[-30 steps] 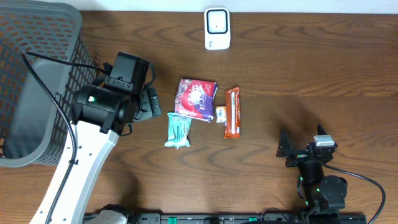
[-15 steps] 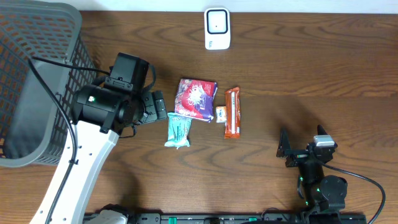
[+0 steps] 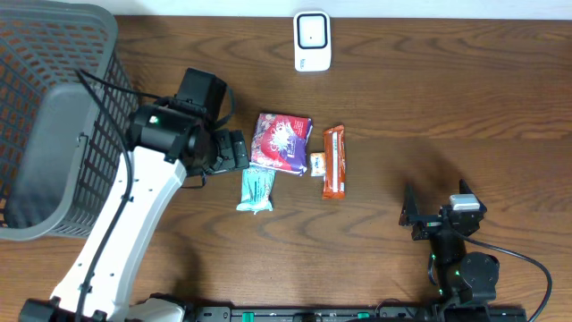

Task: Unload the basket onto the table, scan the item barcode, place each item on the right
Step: 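Raise the right arm and move the right gripper toward the snack bar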

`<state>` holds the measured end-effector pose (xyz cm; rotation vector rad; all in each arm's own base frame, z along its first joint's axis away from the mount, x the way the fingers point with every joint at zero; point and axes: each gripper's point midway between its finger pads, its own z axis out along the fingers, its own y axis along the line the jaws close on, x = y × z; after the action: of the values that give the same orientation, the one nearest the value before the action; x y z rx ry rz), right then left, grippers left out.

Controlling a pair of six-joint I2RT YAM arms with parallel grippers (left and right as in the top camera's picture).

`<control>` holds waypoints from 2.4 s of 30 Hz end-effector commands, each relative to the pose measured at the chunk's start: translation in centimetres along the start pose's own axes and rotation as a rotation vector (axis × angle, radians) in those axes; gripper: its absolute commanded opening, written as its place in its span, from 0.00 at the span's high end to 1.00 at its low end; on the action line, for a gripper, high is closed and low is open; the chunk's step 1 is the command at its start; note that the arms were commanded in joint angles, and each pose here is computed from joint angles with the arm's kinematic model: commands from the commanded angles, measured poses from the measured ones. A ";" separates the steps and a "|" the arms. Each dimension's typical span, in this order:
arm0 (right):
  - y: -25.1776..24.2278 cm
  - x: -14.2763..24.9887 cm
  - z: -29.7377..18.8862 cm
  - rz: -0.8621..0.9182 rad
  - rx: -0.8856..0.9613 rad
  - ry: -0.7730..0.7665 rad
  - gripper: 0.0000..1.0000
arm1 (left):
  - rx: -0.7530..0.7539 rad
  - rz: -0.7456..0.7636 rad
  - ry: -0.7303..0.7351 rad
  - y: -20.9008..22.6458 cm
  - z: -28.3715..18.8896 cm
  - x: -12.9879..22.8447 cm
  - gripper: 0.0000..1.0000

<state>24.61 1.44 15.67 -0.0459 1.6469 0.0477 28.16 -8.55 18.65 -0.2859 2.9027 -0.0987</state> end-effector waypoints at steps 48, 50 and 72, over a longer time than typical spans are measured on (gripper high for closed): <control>9.9 -10.8 -2.4 0.471 -0.628 0.032 0.01 | 0.005 0.023 0.012 -0.3 0.6 0.1 0.02; 10.0 -11.1 -2.4 0.514 -0.636 0.035 0.01 | 0.005 0.023 0.012 -0.3 0.6 0.1 0.02; 7.7 -21.8 -5.5 0.575 -0.657 -0.426 0.01 | 0.005 0.023 0.012 -0.3 0.6 0.1 0.02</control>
<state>20.53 9.87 35.98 -0.1274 1.1700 0.9636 28.47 -8.73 18.38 -0.2735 2.9018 -0.1046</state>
